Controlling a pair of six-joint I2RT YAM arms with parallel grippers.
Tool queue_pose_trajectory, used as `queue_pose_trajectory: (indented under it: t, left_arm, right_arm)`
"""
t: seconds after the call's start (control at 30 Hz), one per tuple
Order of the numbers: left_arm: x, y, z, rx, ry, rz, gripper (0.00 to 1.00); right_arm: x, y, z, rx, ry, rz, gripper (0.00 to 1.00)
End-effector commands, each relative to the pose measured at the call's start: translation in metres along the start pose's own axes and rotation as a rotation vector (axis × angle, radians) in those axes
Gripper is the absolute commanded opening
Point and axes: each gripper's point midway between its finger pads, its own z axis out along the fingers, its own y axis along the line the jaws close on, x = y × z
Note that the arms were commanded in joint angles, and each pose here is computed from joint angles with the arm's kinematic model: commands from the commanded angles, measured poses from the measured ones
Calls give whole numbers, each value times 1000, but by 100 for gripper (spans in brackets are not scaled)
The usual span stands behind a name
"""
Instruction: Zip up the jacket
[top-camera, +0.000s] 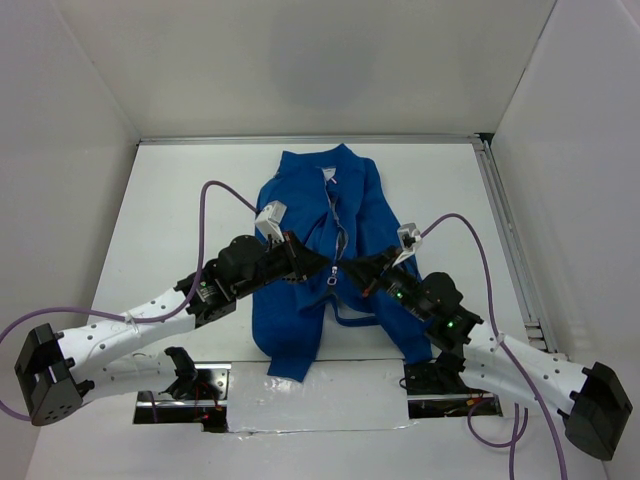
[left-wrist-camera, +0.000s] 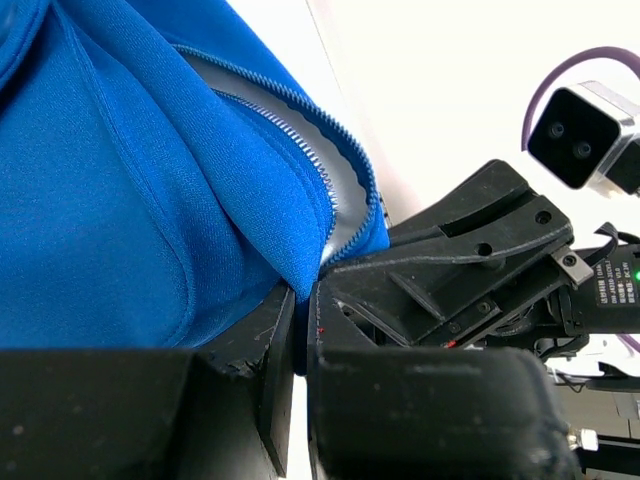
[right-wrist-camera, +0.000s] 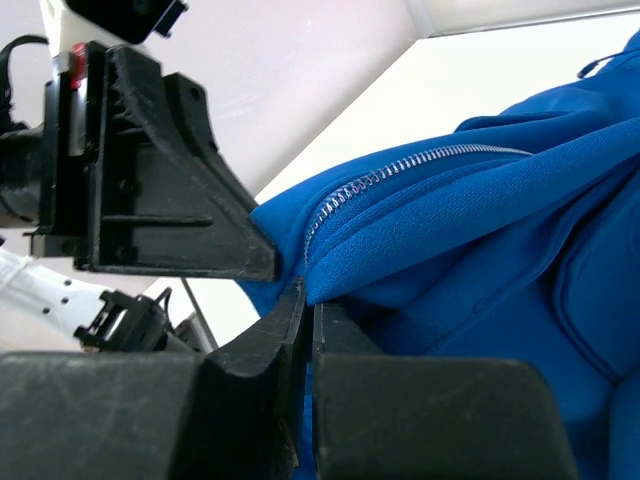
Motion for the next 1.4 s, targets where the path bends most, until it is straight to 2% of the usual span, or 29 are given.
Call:
queue_pose_trajectory:
  t: [0.0, 0.2, 0.6, 0.87, 0.97, 1.2, 1.37]
  left_arm:
    - [-17, -35, -6, 128, -50, 14, 0]
    - [-14, -34, -7, 129, -39, 14, 0]
    - [-3, -34, -6, 166, 0, 61, 0]
    - [21, -2, 1, 65, 83, 90, 0]
    - [23, -4, -1, 92, 87, 116, 0]
    - [27, -9, 3, 129, 98, 105, 0]
    - [12, -22, 8, 158, 45, 112, 0]
  right_arm:
    - [-49, 24, 7, -56, -165, -8, 0]
    - [-61, 23, 4, -49, -223, 8, 0]
    - [-69, 19, 10, -26, -249, 52, 0]
    - [-89, 18, 7, 1, -297, 85, 0]
    - [-92, 15, 6, 0, -305, 99, 0]
    - [-90, 22, 11, -52, -271, 188, 0]
    - [-67, 38, 14, -146, -147, 224, 0]
